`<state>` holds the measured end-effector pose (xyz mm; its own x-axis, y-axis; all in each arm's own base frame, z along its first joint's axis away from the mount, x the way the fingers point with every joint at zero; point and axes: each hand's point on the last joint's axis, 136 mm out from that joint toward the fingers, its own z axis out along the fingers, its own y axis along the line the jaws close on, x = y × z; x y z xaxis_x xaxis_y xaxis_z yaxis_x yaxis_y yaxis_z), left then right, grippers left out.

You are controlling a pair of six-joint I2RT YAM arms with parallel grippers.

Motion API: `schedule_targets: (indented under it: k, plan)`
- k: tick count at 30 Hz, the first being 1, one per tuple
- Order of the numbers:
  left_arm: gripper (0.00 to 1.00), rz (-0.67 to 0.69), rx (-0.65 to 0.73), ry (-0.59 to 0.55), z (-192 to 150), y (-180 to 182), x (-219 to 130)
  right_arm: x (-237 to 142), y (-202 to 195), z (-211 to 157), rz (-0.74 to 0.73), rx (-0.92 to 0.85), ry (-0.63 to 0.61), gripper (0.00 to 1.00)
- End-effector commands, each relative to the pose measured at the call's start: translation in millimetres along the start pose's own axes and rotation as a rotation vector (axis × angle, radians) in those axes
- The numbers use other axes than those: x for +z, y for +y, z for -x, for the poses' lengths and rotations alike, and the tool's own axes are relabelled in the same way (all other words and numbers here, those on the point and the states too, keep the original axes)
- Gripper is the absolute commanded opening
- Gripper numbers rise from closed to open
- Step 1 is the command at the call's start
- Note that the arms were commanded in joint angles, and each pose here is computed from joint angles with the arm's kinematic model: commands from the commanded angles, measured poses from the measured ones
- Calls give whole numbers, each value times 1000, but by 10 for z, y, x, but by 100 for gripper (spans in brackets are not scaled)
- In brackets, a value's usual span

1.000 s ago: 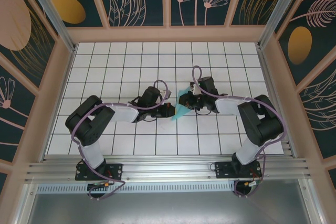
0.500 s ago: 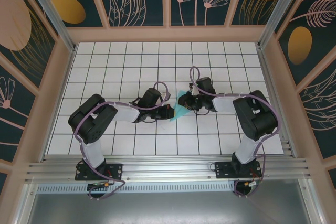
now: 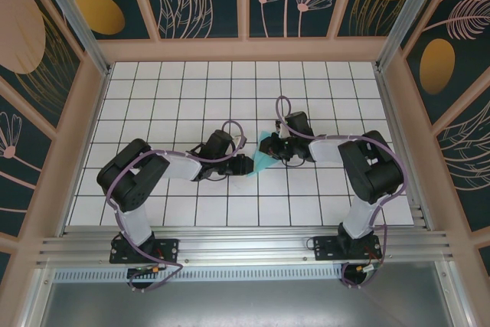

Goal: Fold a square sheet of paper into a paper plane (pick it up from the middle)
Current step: Fourth fold the wing at the center of the table.

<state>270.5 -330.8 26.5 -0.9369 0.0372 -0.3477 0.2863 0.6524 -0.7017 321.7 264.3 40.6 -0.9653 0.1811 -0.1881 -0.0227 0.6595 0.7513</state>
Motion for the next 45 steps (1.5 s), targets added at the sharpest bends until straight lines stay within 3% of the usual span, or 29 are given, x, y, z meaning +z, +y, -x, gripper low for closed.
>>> schedule_targets:
  k: [1,13,20,45]
  plan:
    - [17,0,26,-17,49,-6,-43,27,27,71,-6,-16,-16,19]
    - [0,13,17,24,-27,58,14,-17,55,71,-6,-31,-20,20]
    - [0,-52,-31,46,-22,22,35,-148,111,89,11,-46,-48,23]
    - [0,-134,-154,58,47,8,6,86,127,145,54,-33,1,23]
